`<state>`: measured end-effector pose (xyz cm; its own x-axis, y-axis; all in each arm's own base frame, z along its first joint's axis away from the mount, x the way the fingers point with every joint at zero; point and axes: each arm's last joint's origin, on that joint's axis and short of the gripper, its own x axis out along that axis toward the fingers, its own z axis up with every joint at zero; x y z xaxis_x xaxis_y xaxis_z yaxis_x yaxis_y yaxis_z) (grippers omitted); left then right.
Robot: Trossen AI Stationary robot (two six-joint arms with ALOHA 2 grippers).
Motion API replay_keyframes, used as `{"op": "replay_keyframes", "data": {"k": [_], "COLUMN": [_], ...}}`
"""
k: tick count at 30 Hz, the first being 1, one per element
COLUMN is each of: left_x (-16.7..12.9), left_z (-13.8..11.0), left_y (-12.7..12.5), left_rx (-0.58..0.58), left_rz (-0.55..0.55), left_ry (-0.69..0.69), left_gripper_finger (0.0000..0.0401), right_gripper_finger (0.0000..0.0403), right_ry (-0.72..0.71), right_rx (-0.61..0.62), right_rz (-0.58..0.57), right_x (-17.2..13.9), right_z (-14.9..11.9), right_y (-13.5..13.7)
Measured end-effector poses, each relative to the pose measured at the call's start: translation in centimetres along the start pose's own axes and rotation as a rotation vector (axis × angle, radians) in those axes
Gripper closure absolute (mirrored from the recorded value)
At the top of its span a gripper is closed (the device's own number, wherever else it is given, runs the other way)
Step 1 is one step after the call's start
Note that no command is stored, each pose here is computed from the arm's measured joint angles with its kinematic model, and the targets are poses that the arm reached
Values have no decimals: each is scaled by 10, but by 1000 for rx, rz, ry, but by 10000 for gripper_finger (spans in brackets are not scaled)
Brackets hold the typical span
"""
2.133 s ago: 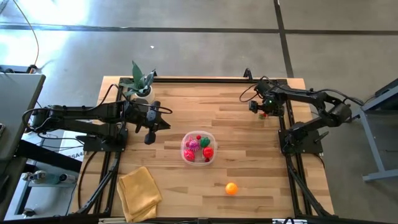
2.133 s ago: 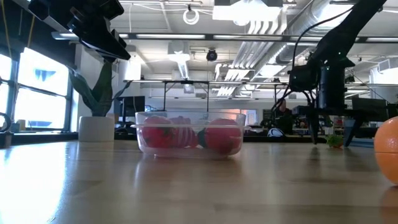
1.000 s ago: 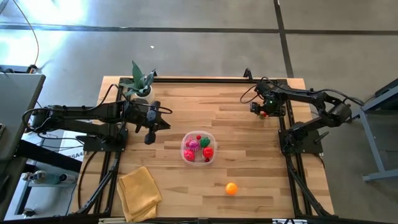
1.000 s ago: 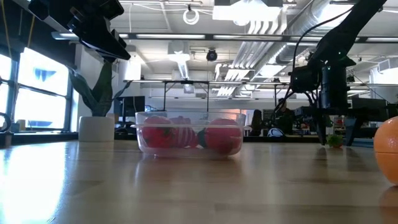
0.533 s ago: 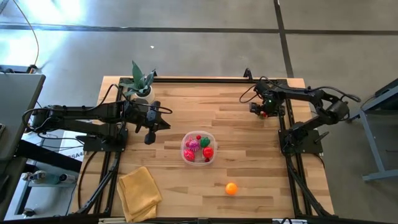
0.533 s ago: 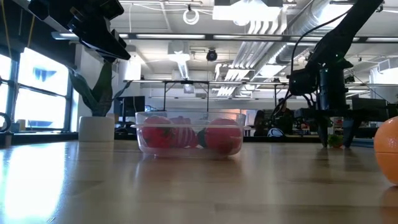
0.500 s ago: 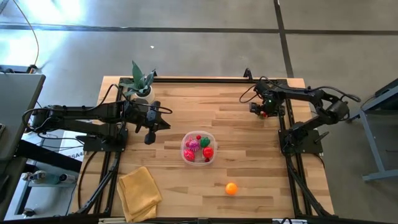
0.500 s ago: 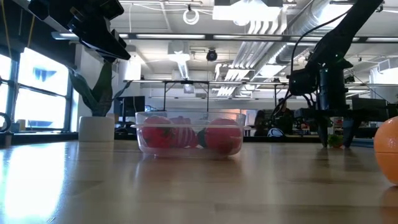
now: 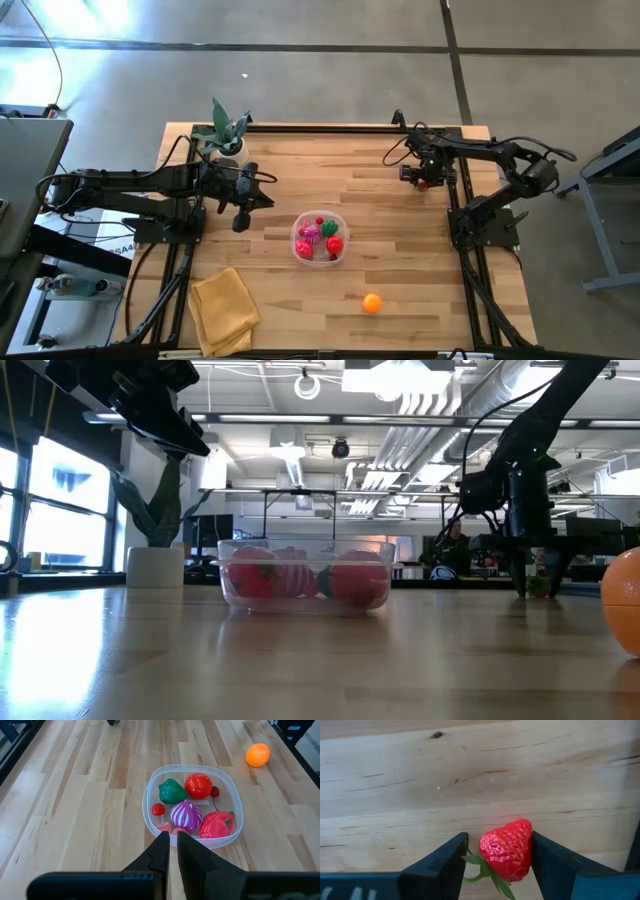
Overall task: Pick and placing Produce into tupperware
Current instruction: Put the red strawberry into the transparent container
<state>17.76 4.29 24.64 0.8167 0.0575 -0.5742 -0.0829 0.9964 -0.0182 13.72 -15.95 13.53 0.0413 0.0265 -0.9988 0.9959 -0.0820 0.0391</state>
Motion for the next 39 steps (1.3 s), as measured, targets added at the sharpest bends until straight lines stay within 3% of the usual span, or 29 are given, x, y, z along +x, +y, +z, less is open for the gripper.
{"op": "replay_keyframes", "data": {"k": [19,39], "left_x": [0,0], "left_z": [0,0], "left_y": [0,0], "left_rx": [0,0], "left_rz": [0,0], "left_ry": [0,0], "left_gripper_finger": [375,375], "right_gripper_finger": [246,248], "right_ry": [8,10], "right_rx": [26,19], "right_rz": [9,8], "right_x": [-1,-1], "right_z": [0,0], "right_y": [1,0]}}
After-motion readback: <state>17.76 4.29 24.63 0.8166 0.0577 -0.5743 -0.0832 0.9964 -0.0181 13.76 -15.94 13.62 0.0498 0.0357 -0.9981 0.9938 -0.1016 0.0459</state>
